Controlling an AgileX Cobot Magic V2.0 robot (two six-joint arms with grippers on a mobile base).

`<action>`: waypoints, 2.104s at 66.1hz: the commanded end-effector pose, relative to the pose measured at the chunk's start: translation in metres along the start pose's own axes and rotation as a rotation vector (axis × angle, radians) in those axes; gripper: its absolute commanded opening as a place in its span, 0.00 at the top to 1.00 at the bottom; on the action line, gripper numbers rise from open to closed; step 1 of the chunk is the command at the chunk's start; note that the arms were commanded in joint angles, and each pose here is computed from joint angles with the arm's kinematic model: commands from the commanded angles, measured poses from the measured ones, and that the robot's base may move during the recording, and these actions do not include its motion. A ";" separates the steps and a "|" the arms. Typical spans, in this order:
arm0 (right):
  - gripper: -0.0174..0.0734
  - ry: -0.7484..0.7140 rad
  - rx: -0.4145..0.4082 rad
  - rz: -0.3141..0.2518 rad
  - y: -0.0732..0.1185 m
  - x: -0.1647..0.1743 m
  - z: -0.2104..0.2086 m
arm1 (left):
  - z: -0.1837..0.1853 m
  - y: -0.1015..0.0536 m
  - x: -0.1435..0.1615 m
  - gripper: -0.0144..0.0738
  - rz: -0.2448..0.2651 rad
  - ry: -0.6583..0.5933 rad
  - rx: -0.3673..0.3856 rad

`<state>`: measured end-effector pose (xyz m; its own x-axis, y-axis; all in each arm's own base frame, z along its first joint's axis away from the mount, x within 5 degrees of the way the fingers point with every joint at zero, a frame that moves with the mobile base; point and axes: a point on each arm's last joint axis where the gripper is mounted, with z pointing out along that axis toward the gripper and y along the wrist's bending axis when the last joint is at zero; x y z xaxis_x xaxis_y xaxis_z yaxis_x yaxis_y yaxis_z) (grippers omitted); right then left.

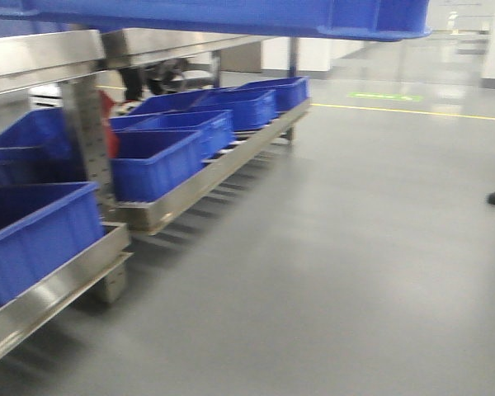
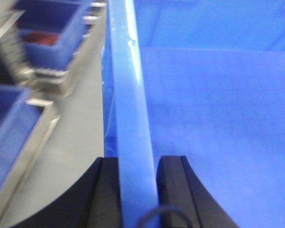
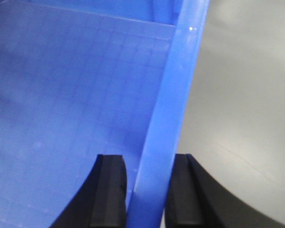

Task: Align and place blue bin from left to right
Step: 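Back away and turn from the rack holding the bin in both grippers, then drive across the floor carrying the blue bin in both grippers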

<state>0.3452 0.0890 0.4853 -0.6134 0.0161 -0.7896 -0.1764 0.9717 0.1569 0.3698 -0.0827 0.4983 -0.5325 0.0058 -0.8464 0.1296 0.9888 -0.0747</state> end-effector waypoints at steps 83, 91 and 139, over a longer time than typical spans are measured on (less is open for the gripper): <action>0.88 -0.101 -0.013 -0.032 0.002 -0.010 -0.017 | -0.017 -0.003 -0.015 0.96 -0.012 -0.142 0.038; 0.88 -0.101 -0.013 -0.032 0.002 -0.010 -0.017 | -0.017 -0.003 -0.015 0.96 -0.012 -0.142 0.038; 0.88 -0.101 -0.013 -0.032 0.002 -0.010 -0.017 | -0.017 -0.003 -0.015 0.96 -0.012 -0.142 0.038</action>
<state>0.3451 0.0890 0.4852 -0.6141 0.0159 -0.7891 -0.1763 0.9718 0.1568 0.3712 -0.0830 0.4969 -0.5356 0.0066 -0.8445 0.1293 0.9888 -0.0743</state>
